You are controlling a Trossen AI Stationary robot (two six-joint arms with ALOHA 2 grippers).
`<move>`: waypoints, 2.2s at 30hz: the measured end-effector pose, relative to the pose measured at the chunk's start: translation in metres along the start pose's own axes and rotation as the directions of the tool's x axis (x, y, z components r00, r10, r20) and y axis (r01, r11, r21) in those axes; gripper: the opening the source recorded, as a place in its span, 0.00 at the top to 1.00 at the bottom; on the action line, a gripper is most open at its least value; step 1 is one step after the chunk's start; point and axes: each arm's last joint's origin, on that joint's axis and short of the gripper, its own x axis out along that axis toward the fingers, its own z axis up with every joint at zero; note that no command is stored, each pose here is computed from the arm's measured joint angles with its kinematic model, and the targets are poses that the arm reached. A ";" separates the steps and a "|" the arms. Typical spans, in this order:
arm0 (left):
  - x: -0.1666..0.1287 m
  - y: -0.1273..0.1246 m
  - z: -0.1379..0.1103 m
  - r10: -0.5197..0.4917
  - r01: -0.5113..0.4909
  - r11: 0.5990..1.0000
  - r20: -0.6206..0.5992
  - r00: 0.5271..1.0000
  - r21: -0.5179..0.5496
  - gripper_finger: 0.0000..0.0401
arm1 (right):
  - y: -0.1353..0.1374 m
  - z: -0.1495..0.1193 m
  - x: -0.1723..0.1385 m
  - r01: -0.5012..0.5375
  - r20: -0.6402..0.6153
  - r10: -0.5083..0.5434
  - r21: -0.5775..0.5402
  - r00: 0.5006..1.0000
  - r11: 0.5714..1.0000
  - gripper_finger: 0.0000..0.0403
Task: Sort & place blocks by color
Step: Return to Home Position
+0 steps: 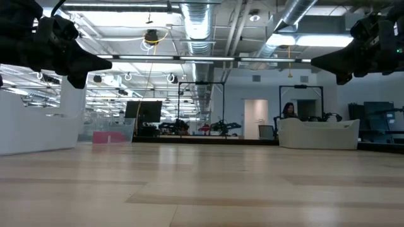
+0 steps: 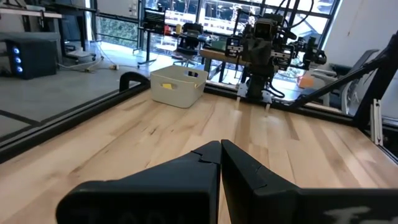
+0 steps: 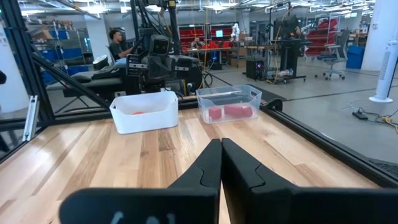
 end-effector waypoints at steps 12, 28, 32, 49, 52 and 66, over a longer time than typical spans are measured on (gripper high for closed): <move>0.000 0.000 0.000 0.001 -0.001 1.000 -0.001 1.000 -0.001 1.00 | 0.000 0.000 0.000 0.000 0.000 0.000 0.000 1.000 1.000 0.93; 0.000 0.000 0.000 0.002 -0.002 1.000 0.000 1.000 -0.002 1.00 | 0.000 0.000 0.000 -0.001 0.000 0.001 0.000 1.000 1.000 0.93; 0.000 0.000 0.000 0.002 -0.002 1.000 0.000 1.000 -0.002 1.00 | 0.000 0.000 0.000 -0.001 0.000 0.001 0.000 1.000 1.000 0.93; 0.000 0.000 0.000 0.002 -0.002 1.000 0.000 1.000 -0.002 1.00 | 0.000 0.000 0.000 -0.002 0.000 0.002 0.000 1.000 1.000 0.93; 0.000 0.000 0.000 0.002 -0.002 1.000 0.000 1.000 -0.002 1.00 | 0.000 0.000 0.000 -0.002 0.000 0.002 0.000 1.000 1.000 0.93; 0.000 0.000 0.000 0.002 -0.002 1.000 0.000 1.000 -0.002 1.00 | 0.000 0.000 0.000 -0.002 0.000 0.002 0.000 1.000 1.000 0.93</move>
